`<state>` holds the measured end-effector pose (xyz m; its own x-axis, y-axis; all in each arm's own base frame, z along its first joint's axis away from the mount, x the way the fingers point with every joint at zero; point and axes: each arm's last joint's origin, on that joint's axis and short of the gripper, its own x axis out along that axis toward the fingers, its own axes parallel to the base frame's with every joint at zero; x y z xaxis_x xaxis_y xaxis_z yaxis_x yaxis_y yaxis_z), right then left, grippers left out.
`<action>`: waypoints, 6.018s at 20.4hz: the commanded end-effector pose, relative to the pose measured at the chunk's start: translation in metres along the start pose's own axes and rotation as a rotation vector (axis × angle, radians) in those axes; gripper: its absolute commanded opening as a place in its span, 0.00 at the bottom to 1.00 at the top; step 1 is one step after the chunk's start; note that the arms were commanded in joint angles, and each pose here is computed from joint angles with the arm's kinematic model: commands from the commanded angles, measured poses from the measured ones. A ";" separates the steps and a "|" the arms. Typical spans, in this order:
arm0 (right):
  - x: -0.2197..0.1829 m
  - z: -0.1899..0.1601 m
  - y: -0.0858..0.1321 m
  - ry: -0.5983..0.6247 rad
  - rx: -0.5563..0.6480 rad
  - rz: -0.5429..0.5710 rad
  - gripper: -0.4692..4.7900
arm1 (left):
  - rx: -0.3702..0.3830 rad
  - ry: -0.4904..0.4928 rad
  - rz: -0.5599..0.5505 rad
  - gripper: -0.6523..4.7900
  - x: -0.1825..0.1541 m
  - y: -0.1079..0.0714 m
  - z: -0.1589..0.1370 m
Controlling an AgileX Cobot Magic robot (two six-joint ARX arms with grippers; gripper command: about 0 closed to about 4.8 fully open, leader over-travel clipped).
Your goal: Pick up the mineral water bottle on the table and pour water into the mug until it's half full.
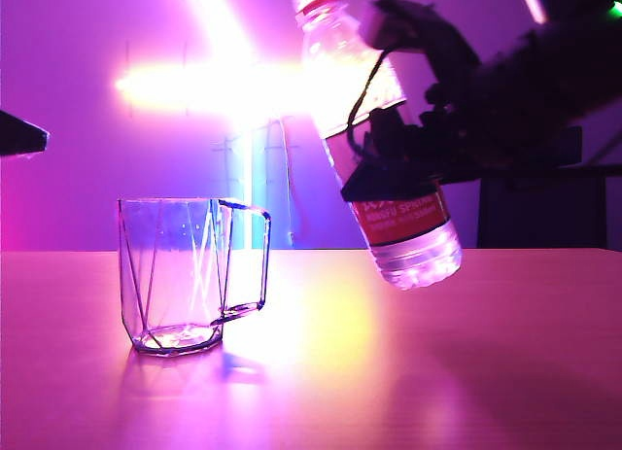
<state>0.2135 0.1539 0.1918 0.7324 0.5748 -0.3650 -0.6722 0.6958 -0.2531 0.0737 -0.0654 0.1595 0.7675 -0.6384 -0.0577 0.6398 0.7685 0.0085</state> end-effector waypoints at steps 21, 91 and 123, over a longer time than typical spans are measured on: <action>0.038 0.053 0.013 0.195 -0.761 -0.163 0.58 | -0.005 -0.027 0.031 0.12 -0.001 0.003 0.003; 0.036 0.065 0.004 0.305 -1.104 -0.402 0.58 | -0.006 -0.032 0.035 0.12 -0.001 0.003 0.004; 0.023 0.027 0.015 -0.023 0.275 -0.233 0.58 | -0.006 -0.031 0.035 0.12 -0.001 0.004 0.004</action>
<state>0.2226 0.1904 0.2009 0.8537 0.3467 -0.3886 -0.4457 0.8724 -0.2007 0.0752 -0.0622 0.1608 0.7898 -0.6119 -0.0410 0.6127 0.7903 0.0078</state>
